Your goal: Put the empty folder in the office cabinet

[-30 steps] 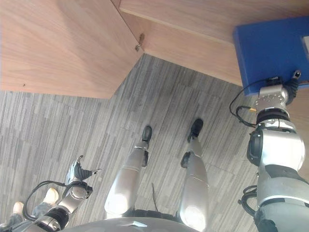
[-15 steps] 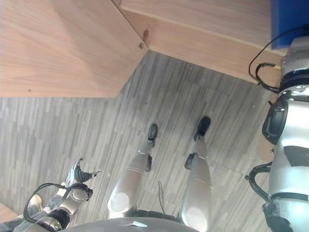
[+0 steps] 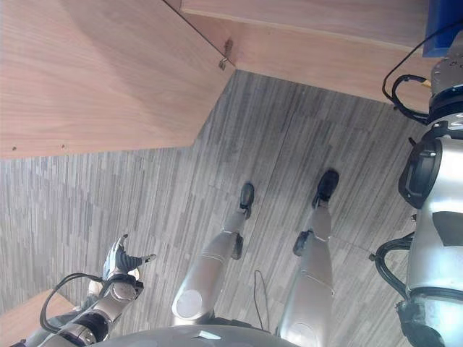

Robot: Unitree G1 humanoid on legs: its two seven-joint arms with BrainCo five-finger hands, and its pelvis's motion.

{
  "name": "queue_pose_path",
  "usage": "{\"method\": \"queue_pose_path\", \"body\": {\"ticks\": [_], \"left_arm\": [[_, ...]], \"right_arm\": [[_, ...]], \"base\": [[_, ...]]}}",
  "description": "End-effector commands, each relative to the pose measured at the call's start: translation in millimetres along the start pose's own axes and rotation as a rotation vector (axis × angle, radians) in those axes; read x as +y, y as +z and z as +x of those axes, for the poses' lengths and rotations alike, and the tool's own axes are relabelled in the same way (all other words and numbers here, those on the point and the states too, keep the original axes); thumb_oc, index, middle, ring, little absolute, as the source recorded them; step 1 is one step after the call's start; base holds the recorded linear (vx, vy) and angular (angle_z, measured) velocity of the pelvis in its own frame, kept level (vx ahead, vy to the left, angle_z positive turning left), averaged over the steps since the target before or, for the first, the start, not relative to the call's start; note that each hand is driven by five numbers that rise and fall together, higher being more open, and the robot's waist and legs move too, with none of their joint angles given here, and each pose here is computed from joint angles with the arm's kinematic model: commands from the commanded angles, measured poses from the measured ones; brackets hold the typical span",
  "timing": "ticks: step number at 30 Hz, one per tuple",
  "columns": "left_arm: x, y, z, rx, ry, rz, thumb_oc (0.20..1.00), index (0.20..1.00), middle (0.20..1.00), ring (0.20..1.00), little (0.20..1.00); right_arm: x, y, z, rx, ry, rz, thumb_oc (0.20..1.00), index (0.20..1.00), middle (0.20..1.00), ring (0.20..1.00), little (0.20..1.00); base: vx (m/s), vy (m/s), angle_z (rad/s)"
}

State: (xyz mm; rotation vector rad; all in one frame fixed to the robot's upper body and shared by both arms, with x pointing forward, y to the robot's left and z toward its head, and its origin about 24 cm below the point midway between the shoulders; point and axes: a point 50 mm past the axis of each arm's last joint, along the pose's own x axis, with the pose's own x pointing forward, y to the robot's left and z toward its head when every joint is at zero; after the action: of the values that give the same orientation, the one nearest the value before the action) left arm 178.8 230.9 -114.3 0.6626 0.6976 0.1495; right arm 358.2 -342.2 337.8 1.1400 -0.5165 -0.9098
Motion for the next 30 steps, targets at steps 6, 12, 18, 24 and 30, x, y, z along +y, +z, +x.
{"method": "queue_pose_path", "body": {"ticks": [6,12,18,24,30], "left_arm": [[17,-23,-4,0.061,0.054,-0.008,1.0,1.0,1.0,1.0,1.0],[18,-23,-4,0.058,0.043,-0.028,1.0,1.0,1.0,1.0,1.0],[18,-23,-4,0.055,0.041,-0.036,1.0,1.0,1.0,1.0,1.0],[16,-25,-5,0.06,0.035,-0.035,1.0,1.0,1.0,1.0,1.0],[19,-21,-3,0.051,0.055,-0.034,1.0,1.0,1.0,1.0,1.0]], "right_arm": [[29,48,-2,-0.189,0.227,-0.067,0.2,0.2,0.2,0.2,0.2],[39,57,-4,-0.207,0.301,-0.098,0.2,0.2,0.2,0.2,0.2],[44,62,-8,-0.231,0.307,-0.089,0.2,0.2,0.2,0.2,0.2],[65,63,-23,-0.268,0.395,-0.088,0.2,0.2,0.2,0.2,0.2],[73,57,-32,-0.26,0.357,-0.055,0.2,0.2,0.2,0.2,0.2]], "base": [[0.0,0.0,0.0],[0.0,-0.012,-0.01],[0.01,-0.016,0.0],[0.01,-0.012,0.0],[0.0,0.0,0.01]]}}
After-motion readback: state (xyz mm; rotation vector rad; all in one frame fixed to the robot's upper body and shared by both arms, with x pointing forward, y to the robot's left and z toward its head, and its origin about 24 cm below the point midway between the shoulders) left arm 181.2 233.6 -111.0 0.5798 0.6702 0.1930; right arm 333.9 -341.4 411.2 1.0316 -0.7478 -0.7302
